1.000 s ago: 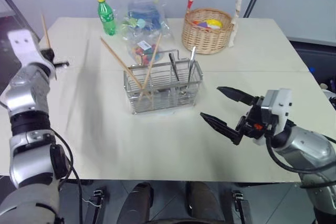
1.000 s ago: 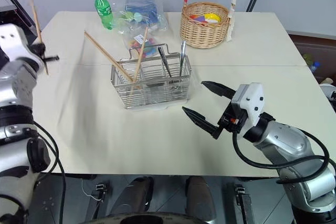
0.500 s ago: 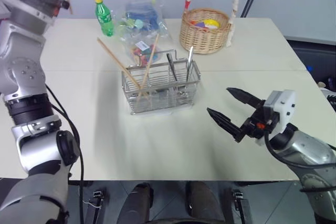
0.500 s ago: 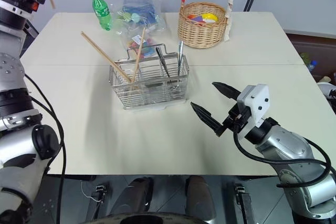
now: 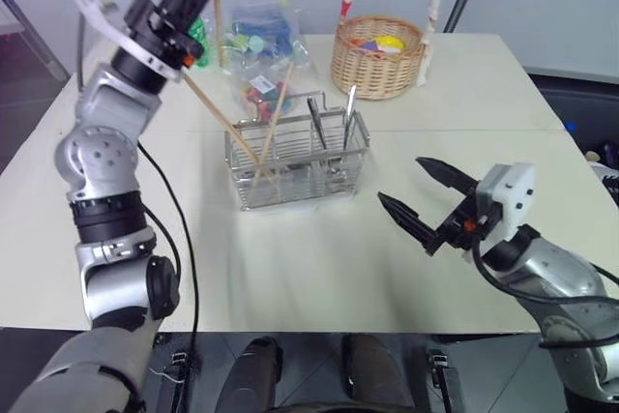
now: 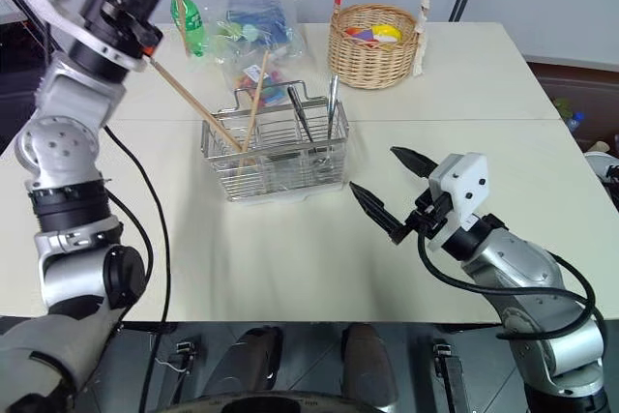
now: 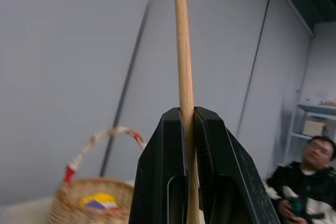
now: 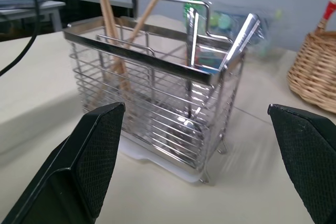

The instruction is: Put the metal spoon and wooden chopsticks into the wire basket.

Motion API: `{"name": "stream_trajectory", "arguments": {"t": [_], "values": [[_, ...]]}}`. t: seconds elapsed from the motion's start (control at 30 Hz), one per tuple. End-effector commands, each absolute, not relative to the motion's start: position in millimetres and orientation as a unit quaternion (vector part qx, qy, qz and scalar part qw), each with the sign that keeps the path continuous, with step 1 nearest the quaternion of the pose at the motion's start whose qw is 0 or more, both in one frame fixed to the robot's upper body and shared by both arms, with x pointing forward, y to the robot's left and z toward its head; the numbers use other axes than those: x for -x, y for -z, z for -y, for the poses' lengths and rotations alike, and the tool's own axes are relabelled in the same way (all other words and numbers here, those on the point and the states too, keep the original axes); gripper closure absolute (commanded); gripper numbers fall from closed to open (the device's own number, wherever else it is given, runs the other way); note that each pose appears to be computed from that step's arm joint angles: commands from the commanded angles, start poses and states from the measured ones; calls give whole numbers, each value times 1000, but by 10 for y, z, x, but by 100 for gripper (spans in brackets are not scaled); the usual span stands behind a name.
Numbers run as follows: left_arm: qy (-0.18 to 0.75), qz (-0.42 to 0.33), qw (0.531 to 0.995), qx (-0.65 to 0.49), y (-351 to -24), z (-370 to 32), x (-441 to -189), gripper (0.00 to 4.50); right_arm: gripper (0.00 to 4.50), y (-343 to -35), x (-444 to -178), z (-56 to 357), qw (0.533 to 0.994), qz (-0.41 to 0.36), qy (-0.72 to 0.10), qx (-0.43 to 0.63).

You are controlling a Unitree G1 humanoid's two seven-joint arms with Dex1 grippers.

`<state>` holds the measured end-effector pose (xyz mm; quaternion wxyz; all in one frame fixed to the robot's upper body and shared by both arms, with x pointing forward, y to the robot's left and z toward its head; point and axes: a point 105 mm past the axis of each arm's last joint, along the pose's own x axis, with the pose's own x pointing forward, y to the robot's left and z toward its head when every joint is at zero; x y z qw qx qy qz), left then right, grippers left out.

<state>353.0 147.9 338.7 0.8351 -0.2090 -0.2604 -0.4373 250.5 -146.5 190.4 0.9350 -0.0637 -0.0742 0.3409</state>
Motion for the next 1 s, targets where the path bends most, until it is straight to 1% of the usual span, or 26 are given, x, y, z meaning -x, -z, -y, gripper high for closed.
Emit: {"name": "stream_trajectory", "arguments": {"t": [0.03,0.23,0.43,0.63,0.73,0.83,1.0], "values": [[467,257,822,200,-3378,-1366,-3390,442,0,-1980,-2505,1434,933,99,-339,70],[474,216,830,198,-3131,-1335,-3336,442,0,-1957,-2530,1418,933,98,-339,68],[485,161,847,143,-2713,-1278,-3247,442,0,-1944,-2524,1379,928,94,-354,63],[470,151,859,139,-2559,-1315,-3292,442,0,-1973,-2535,1400,926,97,-359,64],[462,159,862,137,-2551,-1298,-3312,442,0,-1976,-2533,1391,925,98,-362,63],[449,184,861,150,-2678,-1324,-3338,442,0,-1974,-2519,1382,924,97,-364,62],[442,202,860,154,-2798,-1374,-3361,442,0,-1963,-2520,1368,923,97,-366,60]]}}
